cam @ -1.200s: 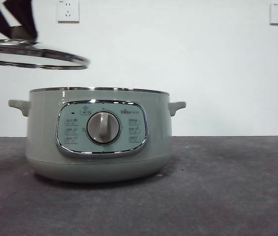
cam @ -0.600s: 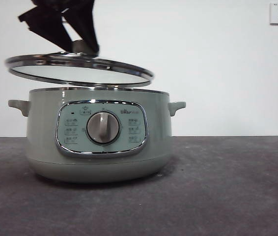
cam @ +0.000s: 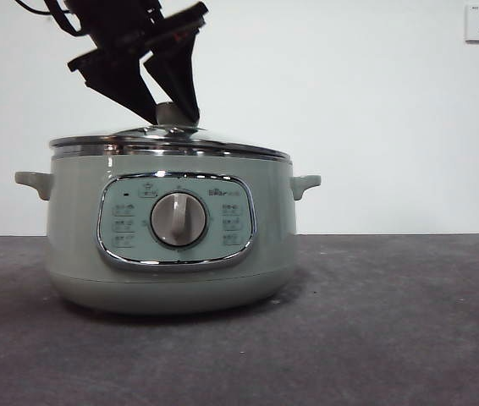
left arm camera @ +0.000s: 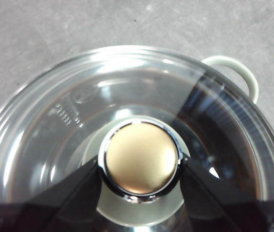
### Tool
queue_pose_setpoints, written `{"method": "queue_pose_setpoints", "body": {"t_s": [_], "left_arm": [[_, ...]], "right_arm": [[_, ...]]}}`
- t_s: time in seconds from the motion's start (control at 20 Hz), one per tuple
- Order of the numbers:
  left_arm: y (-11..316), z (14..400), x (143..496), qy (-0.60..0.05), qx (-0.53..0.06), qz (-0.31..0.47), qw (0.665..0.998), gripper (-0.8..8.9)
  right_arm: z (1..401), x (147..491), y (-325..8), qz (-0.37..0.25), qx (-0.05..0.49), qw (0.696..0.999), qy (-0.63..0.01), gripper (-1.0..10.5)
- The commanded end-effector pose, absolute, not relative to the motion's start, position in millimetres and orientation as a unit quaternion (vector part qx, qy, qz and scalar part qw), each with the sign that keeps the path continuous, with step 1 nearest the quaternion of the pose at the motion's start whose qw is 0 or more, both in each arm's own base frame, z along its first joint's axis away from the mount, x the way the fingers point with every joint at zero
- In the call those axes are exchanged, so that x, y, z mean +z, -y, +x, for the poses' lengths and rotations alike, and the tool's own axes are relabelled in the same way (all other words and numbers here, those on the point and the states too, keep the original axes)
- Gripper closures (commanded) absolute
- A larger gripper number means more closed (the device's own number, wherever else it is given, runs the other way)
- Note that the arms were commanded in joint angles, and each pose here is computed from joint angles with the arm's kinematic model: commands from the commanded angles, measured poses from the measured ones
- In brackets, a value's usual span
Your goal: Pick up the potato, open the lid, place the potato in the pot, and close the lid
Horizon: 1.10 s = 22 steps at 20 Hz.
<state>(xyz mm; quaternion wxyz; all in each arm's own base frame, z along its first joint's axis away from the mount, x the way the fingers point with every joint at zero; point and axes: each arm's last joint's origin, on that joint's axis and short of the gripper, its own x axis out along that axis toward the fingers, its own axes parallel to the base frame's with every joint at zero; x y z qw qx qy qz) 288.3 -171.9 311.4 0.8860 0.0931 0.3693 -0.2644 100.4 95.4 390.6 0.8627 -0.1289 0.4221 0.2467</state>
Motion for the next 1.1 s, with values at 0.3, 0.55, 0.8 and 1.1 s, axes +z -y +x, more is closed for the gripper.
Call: {"method": "queue_pose_setpoints", "body": {"t_s": [0.3, 0.55, 0.8, 1.1], "left_arm": [[181, 294, 293, -0.398, -0.27, 0.103, 0.87, 8.22], [180, 293, 296, -0.392, -0.267, 0.092, 0.875, 4.37], [172, 282, 319, -0.362, -0.268, 0.078, 0.889, 2.44], [148, 242, 360, -0.333, -0.27, 0.064, 0.901, 2.44]], "right_arm": [[102, 388, -97, -0.123, 0.247, 0.864, -0.421, 1.9], [102, 388, -97, -0.123, 0.247, 0.863, -0.422, 1.9], [102, 388, -97, -0.124, 0.247, 0.863, -0.422, 1.9], [102, 388, -97, -0.124, 0.246, 0.864, -0.42, 1.9]]}}
